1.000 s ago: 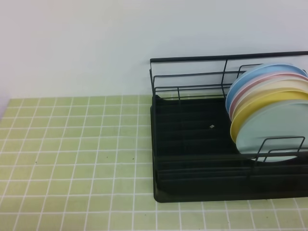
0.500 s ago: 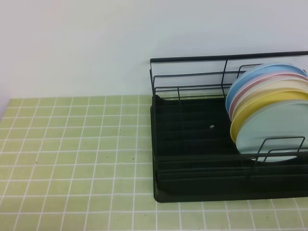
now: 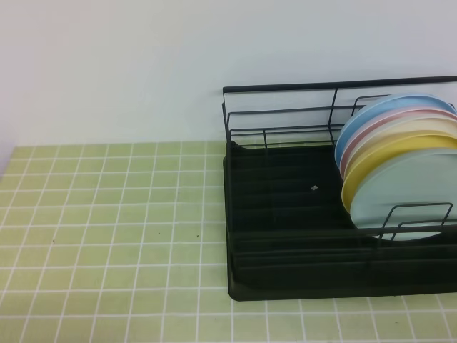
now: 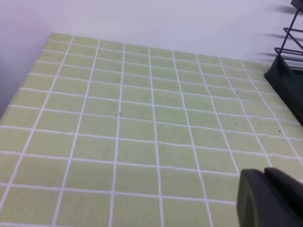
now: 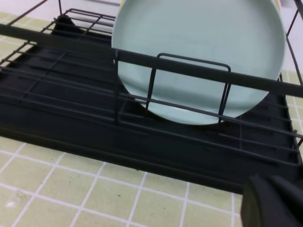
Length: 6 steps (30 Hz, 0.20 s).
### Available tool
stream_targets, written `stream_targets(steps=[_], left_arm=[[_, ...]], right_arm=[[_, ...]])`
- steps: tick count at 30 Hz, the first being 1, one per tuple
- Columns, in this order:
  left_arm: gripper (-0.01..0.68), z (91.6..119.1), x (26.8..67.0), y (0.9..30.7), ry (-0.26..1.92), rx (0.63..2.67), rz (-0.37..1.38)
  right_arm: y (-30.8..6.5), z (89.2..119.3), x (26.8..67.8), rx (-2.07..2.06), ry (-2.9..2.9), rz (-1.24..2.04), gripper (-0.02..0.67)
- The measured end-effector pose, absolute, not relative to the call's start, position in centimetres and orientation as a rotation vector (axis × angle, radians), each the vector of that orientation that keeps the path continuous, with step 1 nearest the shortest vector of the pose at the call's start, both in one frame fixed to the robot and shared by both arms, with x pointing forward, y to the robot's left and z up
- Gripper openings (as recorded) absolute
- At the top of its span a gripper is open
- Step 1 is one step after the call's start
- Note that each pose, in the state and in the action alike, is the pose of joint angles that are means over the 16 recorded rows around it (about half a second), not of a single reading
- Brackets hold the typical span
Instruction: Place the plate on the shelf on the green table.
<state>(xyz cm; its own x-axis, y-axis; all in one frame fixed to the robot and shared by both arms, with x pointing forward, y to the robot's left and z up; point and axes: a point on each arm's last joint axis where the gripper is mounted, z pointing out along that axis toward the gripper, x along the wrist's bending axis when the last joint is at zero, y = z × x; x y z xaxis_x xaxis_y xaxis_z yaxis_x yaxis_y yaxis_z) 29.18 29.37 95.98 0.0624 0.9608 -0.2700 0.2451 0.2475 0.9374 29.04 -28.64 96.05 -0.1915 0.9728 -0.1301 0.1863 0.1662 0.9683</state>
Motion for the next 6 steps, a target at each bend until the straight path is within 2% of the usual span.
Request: stream_targets(steps=[6], left_arm=[[-0.002, 95.98, 29.18, 29.37, 1.419, 1.219, 0.822]], right_arm=[[-28.64, 96.06, 29.03, 1.149, 1.557, 1.122, -0.002]])
